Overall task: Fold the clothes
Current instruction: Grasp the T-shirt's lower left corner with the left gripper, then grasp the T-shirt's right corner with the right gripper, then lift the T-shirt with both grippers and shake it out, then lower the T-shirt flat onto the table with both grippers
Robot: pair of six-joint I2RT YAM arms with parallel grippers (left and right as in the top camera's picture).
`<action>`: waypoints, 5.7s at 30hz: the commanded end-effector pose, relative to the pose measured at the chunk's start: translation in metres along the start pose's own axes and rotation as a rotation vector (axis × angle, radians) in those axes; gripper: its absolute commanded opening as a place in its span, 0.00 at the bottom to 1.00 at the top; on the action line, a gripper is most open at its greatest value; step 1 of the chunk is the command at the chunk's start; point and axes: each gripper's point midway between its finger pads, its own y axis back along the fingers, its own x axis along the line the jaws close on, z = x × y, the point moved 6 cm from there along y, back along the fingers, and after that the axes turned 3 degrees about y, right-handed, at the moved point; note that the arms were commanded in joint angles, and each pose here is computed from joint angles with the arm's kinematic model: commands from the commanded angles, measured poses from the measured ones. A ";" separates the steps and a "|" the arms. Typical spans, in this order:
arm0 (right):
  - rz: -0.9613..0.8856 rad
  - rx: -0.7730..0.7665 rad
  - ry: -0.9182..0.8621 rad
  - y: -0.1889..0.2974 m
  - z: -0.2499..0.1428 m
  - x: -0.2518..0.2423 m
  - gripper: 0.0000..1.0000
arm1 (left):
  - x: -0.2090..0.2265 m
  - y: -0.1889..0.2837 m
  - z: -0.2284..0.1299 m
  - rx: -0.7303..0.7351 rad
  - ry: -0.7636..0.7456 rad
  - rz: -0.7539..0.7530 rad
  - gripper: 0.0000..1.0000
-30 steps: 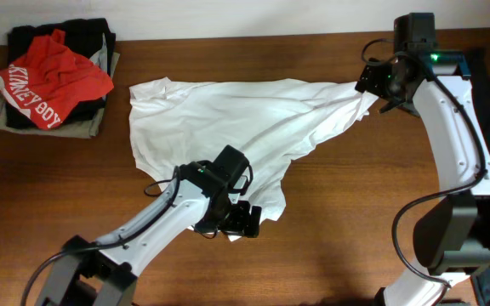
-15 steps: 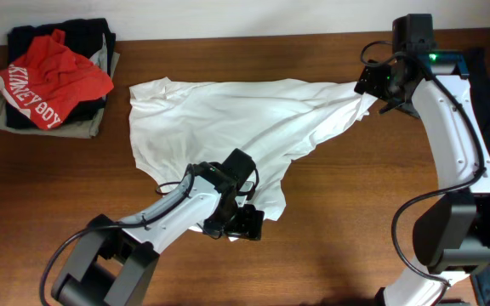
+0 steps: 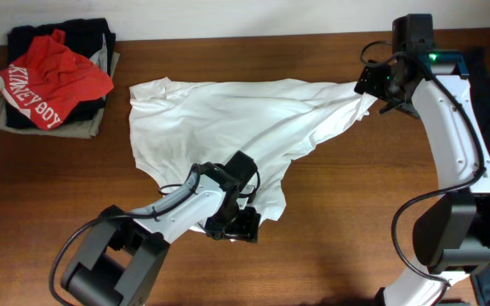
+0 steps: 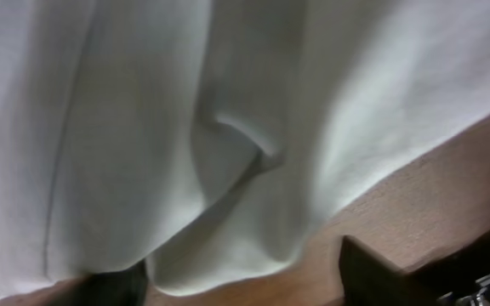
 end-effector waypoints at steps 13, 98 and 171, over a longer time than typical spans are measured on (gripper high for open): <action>0.006 0.002 -0.002 -0.002 -0.001 0.002 0.99 | 0.021 0.027 -0.007 -0.002 0.070 0.159 0.01; -0.169 0.227 -0.315 -0.108 -0.098 -0.118 0.04 | 0.080 0.110 -0.054 -0.152 0.415 0.174 0.01; 0.164 -0.019 -0.111 0.116 -0.007 -0.083 0.04 | 0.117 0.323 0.098 -0.552 0.395 0.350 0.01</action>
